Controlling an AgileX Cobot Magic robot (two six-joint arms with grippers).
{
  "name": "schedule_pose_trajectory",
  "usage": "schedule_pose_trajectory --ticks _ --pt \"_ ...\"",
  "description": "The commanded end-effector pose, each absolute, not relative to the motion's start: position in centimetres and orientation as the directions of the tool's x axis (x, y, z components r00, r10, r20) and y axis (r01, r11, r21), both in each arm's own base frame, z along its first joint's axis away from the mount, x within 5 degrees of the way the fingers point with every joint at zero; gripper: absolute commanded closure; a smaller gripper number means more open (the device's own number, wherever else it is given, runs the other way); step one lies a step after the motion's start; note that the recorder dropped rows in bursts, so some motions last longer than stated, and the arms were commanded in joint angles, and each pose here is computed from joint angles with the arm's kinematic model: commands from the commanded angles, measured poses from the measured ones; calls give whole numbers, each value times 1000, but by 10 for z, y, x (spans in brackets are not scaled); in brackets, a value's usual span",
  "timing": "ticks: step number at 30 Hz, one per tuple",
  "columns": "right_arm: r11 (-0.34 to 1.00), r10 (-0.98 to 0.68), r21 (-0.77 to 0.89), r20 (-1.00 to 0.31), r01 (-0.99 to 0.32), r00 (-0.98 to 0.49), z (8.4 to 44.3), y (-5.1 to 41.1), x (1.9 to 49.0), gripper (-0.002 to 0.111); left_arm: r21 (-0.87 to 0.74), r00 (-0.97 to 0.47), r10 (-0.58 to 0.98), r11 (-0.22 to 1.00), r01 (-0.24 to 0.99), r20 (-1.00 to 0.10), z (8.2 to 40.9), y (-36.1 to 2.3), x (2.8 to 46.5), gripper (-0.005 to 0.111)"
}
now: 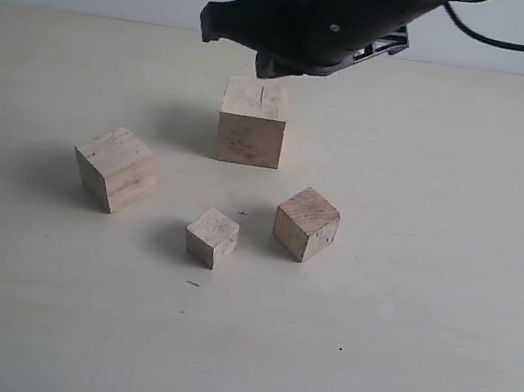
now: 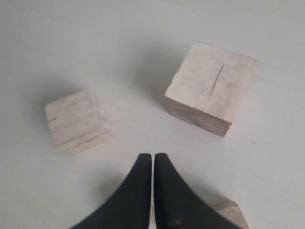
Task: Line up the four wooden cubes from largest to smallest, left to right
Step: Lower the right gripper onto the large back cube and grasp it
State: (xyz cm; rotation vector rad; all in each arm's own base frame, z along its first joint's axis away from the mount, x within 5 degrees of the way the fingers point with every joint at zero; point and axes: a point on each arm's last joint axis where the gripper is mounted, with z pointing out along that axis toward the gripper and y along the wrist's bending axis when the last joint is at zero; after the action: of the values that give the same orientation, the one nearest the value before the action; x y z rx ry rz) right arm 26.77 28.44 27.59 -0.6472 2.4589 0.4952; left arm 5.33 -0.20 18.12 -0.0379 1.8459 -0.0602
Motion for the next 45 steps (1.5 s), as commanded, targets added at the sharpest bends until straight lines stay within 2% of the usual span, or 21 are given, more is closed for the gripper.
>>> schedule_pose_trajectory --ticks 1,3,9,12,26,29,31,37,45 --pt "853 -360 131 -554 -506 -750 267 304 287 88 -65 -264 -60 998 11 -963 181 -2 53 107" --pt "851 -378 99 -567 -516 -732 268 311 296 75 -65 -264 -60 998 11 -963 181 -2 53 107" --pt "845 -414 -4 -638 -535 -649 275 319 315 23 -65 -264 -60 998 11 -963 181 -2 53 107" --pt "876 -363 11 -644 -483 -674 272 322 321 12 -65 -264 -60 998 11 -963 181 -2 53 107" --pt "927 -260 57 -614 -370 -746 213 354 355 9 -65 -264 -60 998 11 -963 181 -2 53 107" --pt "936 -272 10 -614 -351 -741 204 355 363 9 -65 -264 -60 998 11 -963 181 -2 53 107" --pt "939 -285 -16 -598 -344 -749 197 355 365 9 -65 -264 -60 998 11 -963 181 -2 53 107" --pt "979 -164 14 -546 -205 -822 177 347 372 9 -65 -264 -60 998 11 -963 181 -2 53 107" --pt "981 -122 78 -480 -180 -869 155 353 369 9 -65 -264 -60 998 11 -963 181 -2 53 107"
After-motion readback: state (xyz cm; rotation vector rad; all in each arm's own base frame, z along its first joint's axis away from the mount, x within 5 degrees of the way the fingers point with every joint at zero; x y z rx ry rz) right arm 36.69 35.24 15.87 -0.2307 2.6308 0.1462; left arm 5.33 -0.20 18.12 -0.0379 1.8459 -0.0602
